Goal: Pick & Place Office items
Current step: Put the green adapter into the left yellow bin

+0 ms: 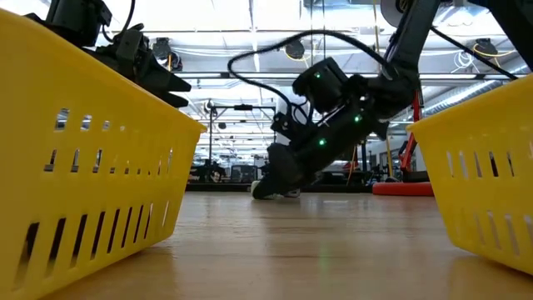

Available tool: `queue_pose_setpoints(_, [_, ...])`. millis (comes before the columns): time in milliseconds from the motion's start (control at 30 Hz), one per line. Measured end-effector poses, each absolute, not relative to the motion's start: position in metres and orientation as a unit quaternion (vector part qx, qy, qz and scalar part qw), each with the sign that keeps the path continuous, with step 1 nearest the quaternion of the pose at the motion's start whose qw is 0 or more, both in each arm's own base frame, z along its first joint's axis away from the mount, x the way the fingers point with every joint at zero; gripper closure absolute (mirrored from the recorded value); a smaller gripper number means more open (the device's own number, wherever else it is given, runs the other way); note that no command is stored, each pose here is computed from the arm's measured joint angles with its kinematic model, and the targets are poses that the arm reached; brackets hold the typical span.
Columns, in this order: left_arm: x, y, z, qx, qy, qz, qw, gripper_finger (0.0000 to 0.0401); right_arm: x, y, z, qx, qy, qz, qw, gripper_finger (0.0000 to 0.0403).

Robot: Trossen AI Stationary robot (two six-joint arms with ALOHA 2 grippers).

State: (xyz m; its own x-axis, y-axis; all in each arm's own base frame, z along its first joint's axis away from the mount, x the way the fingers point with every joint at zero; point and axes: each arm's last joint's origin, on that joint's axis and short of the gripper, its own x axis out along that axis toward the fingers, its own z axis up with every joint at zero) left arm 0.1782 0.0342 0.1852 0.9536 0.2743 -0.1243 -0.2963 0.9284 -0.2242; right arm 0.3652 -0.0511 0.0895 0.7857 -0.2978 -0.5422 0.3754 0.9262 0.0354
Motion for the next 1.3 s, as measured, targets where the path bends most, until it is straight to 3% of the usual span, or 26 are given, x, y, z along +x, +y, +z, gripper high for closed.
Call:
queue_pose_setpoints(367, [0.178,0.034,0.185,-0.121,0.046,0.145,0.981,0.0160,0.368,-0.052,0.086,0.055,0.262,-0.174,0.948,0.0205])
queue_pose_setpoints(633, [0.178,0.034,0.185,-0.073,0.053,0.142,0.986,0.0160,0.368,-0.050,0.089,0.041,0.266,-0.135,0.954,0.0281])
queue_pose_setpoints(767, [0.178,0.034,0.185,-0.051,0.056,0.141,0.987,0.0160,0.367,-0.048,0.103,0.039,0.260,-0.096,0.960,0.0281])
queue_pose_setpoints(1033, [0.179,0.029,0.185,-0.239,0.035,0.123,0.962,0.0160,0.353,-0.035,0.160,-0.003,0.222,0.061,0.973,0.0281])
queue_pose_setpoints(1300, [0.189,0.021,0.188,-0.357,0.016,0.114,0.927,0.0160,0.345,-0.025,0.172,-0.185,0.202,0.024,0.962,0.0281])
